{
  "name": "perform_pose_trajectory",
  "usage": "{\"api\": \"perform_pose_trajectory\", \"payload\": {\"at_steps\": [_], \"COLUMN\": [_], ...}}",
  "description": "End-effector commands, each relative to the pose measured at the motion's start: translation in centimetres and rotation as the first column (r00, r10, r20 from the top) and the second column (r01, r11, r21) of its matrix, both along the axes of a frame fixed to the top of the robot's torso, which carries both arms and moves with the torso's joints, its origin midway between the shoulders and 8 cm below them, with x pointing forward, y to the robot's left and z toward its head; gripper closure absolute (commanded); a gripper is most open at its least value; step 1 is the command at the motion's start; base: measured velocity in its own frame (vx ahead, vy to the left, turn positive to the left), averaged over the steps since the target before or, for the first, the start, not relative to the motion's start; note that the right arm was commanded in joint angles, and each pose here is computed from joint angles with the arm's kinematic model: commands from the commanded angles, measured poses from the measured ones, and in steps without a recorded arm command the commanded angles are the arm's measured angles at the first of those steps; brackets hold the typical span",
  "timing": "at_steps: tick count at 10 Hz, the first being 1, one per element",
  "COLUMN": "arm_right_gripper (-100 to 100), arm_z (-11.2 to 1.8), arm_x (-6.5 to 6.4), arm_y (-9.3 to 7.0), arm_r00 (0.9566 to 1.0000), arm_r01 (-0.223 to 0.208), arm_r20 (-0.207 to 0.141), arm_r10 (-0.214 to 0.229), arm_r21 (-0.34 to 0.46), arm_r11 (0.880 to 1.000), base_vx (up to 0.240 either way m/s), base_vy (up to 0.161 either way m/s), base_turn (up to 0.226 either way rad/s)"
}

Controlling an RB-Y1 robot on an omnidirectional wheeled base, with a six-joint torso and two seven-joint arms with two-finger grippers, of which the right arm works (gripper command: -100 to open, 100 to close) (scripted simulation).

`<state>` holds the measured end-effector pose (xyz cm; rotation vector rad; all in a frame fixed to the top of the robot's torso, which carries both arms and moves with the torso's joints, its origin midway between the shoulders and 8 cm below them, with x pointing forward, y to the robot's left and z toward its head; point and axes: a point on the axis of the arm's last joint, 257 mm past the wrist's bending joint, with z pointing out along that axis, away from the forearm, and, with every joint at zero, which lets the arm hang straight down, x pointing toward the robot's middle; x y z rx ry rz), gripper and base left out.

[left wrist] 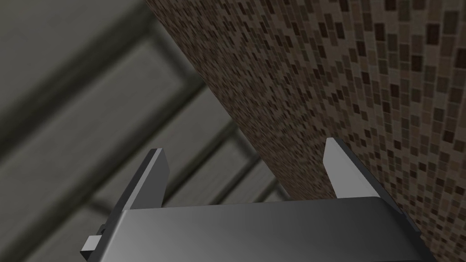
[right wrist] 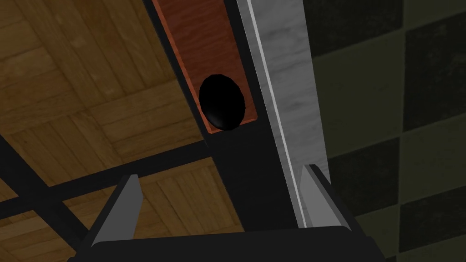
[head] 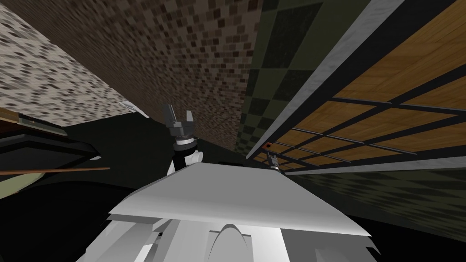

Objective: Pull the door open

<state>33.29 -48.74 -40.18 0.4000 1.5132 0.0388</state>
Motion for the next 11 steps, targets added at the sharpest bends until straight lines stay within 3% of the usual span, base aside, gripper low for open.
{"api": "perform_pose_trajectory", "payload": {"at_steps": [1, 3, 9, 11], "arm_right_gripper": [-100, -100, -100, -100], "arm_z": [0.1, 0.1, 0.2, 0.2], "arm_x": [-0.5, -0.9, -2.5, -2.2], "arm_y": [-0.3, -0.4, -1.2, -1.2], "arm_r00": [0.9999, 0.9997, 0.9975, 0.9978], "arm_r01": [-0.005, -0.008, -0.031, -0.024], "arm_r20": [-0.014, -0.025, -0.069, -0.066], "arm_r10": [0.004, 0.006, 0.013, 0.007], "arm_r21": [-0.06, -0.102, -0.266, -0.255], "arm_r11": [0.998, 0.995, 0.963, 0.967], "base_vx": [-0.005, 0.002, -0.002, 0.048], "base_vy": [0.035, 0.036, 0.035, -0.004], "base_turn": [-0.022, -0.03, -0.028, 0.008]}}
